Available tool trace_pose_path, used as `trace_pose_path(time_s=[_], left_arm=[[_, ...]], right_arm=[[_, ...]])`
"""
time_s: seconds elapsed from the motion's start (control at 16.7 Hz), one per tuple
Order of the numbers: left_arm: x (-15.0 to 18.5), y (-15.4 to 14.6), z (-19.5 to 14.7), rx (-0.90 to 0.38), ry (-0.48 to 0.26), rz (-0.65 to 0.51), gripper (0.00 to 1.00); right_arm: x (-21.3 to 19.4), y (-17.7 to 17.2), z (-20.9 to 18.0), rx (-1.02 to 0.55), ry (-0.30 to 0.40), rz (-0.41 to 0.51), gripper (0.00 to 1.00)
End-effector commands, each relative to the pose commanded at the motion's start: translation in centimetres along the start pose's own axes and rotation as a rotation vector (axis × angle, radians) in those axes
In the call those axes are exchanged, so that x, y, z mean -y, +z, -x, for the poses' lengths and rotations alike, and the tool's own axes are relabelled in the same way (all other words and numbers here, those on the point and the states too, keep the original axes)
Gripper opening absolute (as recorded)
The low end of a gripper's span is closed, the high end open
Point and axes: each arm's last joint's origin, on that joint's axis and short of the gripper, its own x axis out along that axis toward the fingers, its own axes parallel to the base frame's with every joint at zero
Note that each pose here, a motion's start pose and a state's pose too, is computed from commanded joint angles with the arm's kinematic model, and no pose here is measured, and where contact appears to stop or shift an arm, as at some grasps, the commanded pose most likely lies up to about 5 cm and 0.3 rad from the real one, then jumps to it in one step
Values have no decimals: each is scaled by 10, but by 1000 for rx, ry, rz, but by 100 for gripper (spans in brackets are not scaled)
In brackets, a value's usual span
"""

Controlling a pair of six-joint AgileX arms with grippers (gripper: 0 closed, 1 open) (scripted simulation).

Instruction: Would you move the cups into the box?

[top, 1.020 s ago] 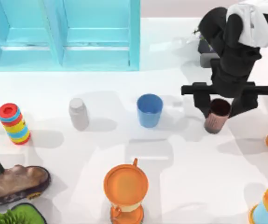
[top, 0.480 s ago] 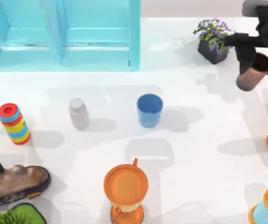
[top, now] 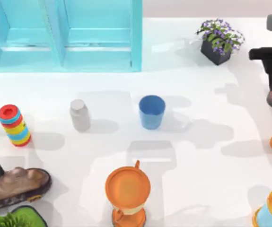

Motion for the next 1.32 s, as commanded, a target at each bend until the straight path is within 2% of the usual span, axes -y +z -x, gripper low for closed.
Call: trace_pose_path(time_s=[0.12, 0.3, 0.42, 0.6, 0.84, 1.08, 1.32], left_arm=[[0, 0, 0, 0, 0, 0, 100], [0, 0, 0, 0, 0, 0, 100], [0, 0, 0, 0, 0, 0, 100], [0, 0, 0, 0, 0, 0, 100], [0, 0, 0, 0, 0, 0, 100], [0, 0, 0, 0, 0, 0, 100], [0, 0, 0, 0, 0, 0, 100]], right_arm=[[-2, 1, 0, 5, 4, 4, 0], [15, 3, 19, 102, 53, 27, 0], [47, -4, 38, 190, 66, 38, 0], [109, -34, 58, 265, 30, 35, 0], [175, -98, 55, 196, -29, 16, 0], [200, -155, 44, 55, -31, 3, 0], [202, -166, 42, 28, -30, 3, 0]])
